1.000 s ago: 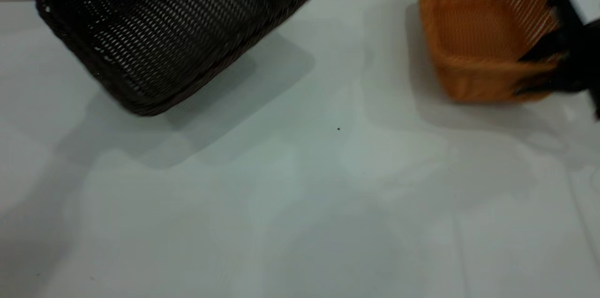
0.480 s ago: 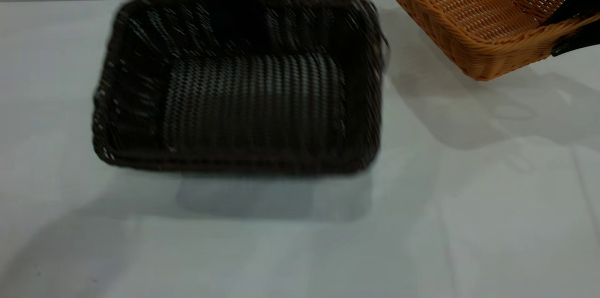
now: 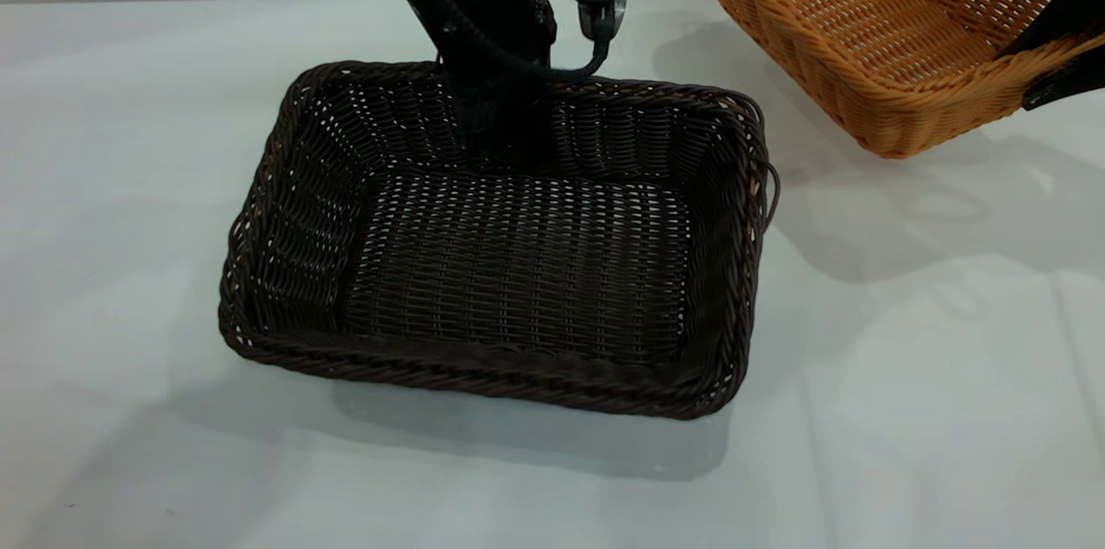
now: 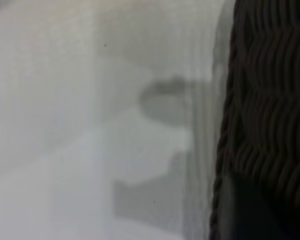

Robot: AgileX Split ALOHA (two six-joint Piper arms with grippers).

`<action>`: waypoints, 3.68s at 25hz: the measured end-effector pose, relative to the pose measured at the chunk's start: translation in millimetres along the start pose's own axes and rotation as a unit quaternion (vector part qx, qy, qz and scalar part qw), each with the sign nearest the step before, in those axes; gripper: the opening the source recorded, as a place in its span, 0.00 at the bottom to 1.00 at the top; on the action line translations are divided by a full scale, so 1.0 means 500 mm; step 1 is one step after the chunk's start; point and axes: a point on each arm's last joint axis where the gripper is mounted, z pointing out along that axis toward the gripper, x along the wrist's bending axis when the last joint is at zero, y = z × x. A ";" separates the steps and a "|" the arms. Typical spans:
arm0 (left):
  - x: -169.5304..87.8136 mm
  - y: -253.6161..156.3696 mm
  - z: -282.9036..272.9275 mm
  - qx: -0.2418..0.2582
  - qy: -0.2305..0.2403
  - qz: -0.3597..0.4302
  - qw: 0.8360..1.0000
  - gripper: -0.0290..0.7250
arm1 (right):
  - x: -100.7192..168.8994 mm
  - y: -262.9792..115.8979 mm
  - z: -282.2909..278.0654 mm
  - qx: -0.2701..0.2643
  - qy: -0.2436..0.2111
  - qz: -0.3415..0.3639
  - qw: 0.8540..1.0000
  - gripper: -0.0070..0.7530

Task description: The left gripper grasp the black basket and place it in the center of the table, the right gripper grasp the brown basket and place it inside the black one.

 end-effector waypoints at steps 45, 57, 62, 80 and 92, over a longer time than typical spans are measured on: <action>0.131 -0.317 -0.397 -0.064 0.158 -0.515 0.840 0.66 | 0.326 -0.249 0.240 0.248 -0.142 -0.382 0.879 0.27; 0.131 -0.317 -0.397 -0.064 0.158 -0.512 0.842 0.67 | 0.312 -0.235 0.271 0.254 -0.157 -0.364 0.882 0.31; 0.131 -0.317 -0.397 -0.064 0.158 -0.512 0.842 0.67 | 0.314 -0.233 0.270 0.252 -0.159 -0.370 0.880 0.60; 0.102 -0.256 -0.567 -0.115 0.230 -0.482 0.837 0.67 | 0.409 -0.243 0.080 0.127 -0.219 -0.455 0.854 0.77; -0.005 -0.199 -0.750 -0.128 0.262 -0.513 0.808 0.67 | 0.513 -0.361 -0.186 -0.008 -0.126 -0.505 0.854 0.76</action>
